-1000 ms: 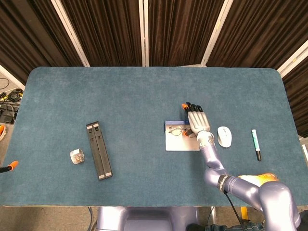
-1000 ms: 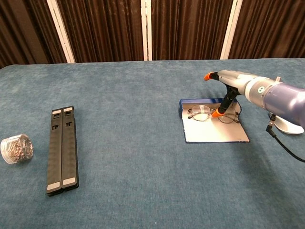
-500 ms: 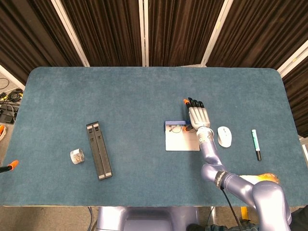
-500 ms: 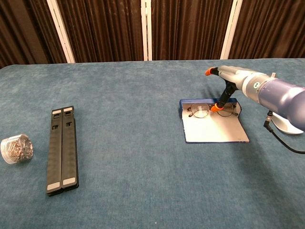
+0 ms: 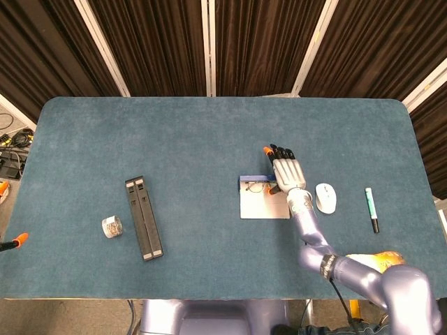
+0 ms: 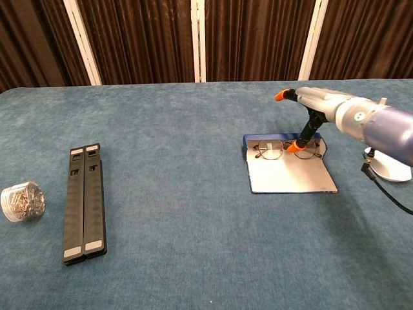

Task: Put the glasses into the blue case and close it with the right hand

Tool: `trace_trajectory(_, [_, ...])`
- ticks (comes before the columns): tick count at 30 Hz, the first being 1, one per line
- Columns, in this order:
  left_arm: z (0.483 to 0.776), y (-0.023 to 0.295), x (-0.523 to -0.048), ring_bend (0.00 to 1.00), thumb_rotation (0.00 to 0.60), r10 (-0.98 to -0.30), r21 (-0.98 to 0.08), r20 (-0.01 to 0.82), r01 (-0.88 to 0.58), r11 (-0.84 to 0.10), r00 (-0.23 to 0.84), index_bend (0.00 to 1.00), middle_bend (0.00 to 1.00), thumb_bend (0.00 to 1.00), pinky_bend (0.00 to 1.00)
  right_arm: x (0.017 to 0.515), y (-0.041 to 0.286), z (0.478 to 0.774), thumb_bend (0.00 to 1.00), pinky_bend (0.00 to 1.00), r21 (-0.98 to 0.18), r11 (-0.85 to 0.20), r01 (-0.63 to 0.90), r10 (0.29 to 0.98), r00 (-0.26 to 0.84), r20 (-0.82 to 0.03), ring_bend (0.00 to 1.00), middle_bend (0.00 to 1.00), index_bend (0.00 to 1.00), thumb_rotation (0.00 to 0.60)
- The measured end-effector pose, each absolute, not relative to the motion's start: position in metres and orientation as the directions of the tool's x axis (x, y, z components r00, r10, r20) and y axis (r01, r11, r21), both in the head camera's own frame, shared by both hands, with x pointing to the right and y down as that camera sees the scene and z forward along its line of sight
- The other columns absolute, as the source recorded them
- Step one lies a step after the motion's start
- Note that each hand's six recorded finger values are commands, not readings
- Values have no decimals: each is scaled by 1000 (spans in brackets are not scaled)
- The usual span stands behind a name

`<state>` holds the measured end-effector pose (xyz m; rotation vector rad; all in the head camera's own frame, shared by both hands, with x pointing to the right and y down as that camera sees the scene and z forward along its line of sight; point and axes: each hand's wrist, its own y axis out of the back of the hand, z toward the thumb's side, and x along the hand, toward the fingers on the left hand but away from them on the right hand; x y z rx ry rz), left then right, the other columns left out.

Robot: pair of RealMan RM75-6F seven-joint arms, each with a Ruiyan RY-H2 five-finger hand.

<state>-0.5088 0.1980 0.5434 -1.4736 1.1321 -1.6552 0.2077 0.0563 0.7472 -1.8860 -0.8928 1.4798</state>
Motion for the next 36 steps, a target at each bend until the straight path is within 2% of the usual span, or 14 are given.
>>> trace_trajectory(7, [543,200,-502,0,600,-891,-902,431,-75,-425,-139,0,0,0,0,207,96,711,17,0,-794,-608,33,750,351,-560,0,0,89,600])
trace_trajectory(12, [542,201,-499,0,600,-894,-903,430,-72,-424,-129,0,0,0,0,209,120,699,34,0,-800,-599,-20,723,416,-552,0,0,103,600])
trace_trajectory(36, [546,201,-499,0,600,-888,-898,440,-68,-434,-133,0,0,0,0,198,137,727,63,0,-797,-595,-104,702,416,-579,0,0,115,600])
